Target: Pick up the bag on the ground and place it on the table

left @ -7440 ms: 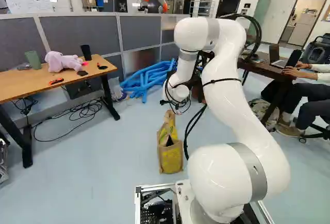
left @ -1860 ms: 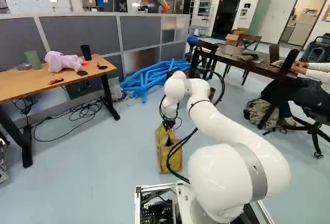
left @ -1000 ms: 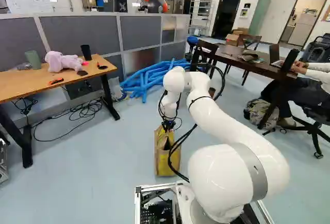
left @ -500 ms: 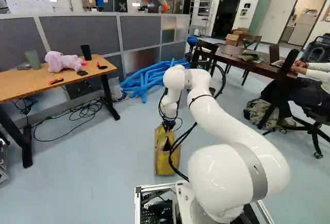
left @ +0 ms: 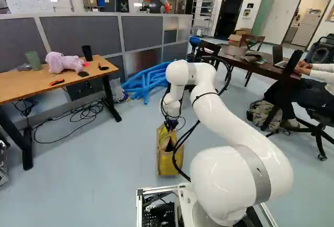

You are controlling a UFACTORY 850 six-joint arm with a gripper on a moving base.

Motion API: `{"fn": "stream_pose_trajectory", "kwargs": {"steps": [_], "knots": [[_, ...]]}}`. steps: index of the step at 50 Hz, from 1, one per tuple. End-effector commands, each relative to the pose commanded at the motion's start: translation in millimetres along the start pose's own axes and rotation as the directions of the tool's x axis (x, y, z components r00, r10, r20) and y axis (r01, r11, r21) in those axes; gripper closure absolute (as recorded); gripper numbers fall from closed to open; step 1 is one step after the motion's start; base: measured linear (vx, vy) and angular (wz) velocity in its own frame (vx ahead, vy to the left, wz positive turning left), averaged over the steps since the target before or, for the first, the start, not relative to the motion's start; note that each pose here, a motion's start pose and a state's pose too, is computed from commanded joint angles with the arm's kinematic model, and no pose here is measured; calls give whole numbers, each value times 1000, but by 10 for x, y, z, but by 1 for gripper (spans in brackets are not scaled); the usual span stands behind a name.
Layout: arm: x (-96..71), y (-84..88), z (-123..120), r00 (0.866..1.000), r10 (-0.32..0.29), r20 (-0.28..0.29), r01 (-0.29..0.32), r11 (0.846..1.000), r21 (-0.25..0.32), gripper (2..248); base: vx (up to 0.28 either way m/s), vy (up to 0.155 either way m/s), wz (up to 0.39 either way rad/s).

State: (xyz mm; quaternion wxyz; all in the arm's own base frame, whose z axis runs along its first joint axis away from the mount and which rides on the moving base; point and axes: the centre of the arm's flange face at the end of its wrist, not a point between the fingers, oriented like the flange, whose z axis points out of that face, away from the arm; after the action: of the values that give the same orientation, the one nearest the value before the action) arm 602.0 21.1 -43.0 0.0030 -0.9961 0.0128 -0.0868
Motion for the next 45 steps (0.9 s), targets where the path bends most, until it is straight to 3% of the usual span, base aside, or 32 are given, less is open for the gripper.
{"fn": "stream_pose_trajectory", "kwargs": {"steps": [45], "knots": [[-93, 0, -711, 1000, -1, -1, 1, 1000, 0, 222, 0, 0, 0]]}}
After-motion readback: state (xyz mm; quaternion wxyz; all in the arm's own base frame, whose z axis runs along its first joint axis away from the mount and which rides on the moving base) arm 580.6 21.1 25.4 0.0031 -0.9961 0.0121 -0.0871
